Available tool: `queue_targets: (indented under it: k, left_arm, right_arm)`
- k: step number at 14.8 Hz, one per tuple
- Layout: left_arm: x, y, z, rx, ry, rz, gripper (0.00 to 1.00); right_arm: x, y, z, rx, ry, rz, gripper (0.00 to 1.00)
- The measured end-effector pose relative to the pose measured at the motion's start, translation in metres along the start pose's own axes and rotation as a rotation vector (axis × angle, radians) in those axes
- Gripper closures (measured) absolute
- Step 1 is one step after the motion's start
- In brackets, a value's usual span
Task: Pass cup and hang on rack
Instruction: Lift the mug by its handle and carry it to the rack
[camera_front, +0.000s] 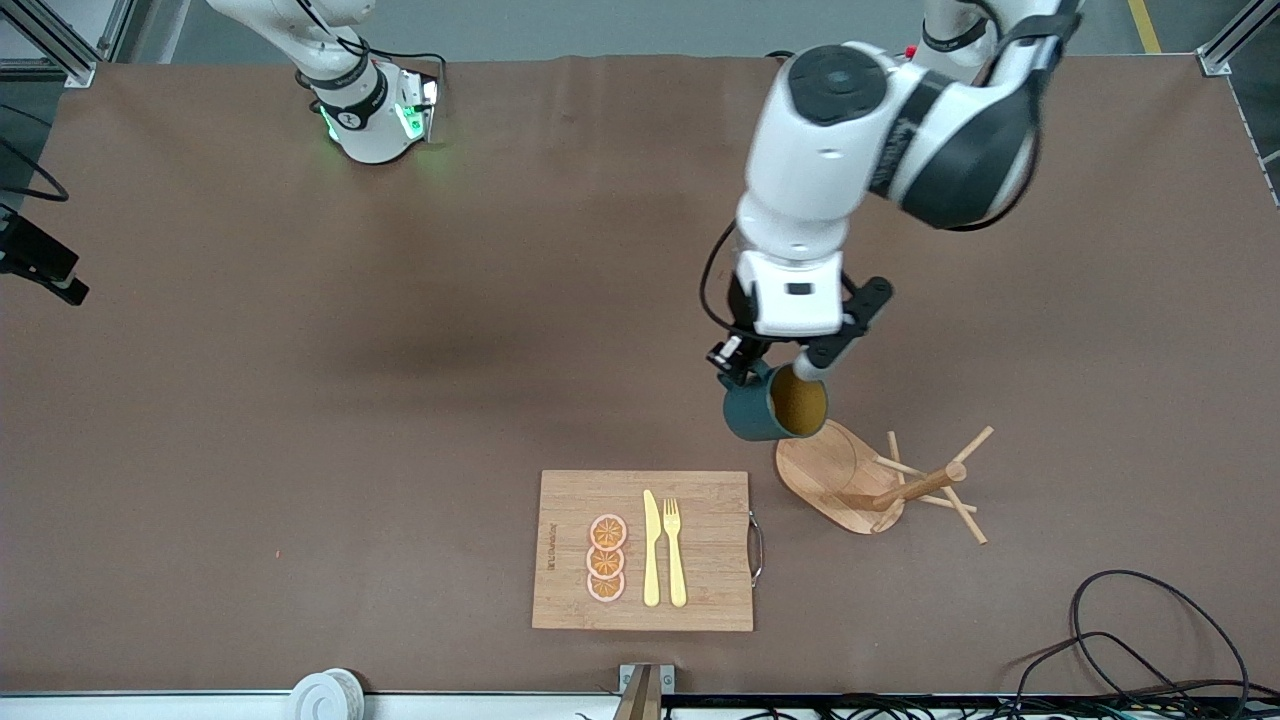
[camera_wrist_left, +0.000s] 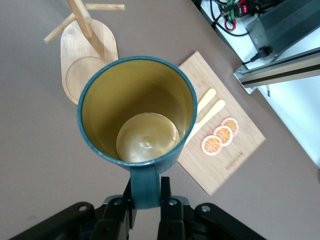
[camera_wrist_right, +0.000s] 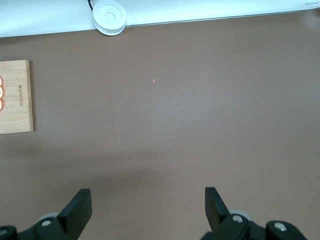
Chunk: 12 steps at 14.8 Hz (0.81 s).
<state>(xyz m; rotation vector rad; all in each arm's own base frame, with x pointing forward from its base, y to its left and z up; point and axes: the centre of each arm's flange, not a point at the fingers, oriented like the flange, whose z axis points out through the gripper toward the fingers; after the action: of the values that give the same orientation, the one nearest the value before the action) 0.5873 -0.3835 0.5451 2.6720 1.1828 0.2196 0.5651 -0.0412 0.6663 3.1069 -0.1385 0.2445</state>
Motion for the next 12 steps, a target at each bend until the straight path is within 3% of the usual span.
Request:
queue_targets:
  k: [8, 12]
  left_arm:
    - [0.067, -0.016, -0.011, -0.064, -0.214, -0.112, 0.78]
    - [0.107, -0.026, -0.015, -0.133, -0.371, -0.199, 0.78]
  right_arm:
    - [0.000, 0.000, 0.000, 0.000, 0.000, 0.001, 0.00]
    - [0.000, 0.000, 0.000, 0.000, 0.000, 0.001, 0.00]
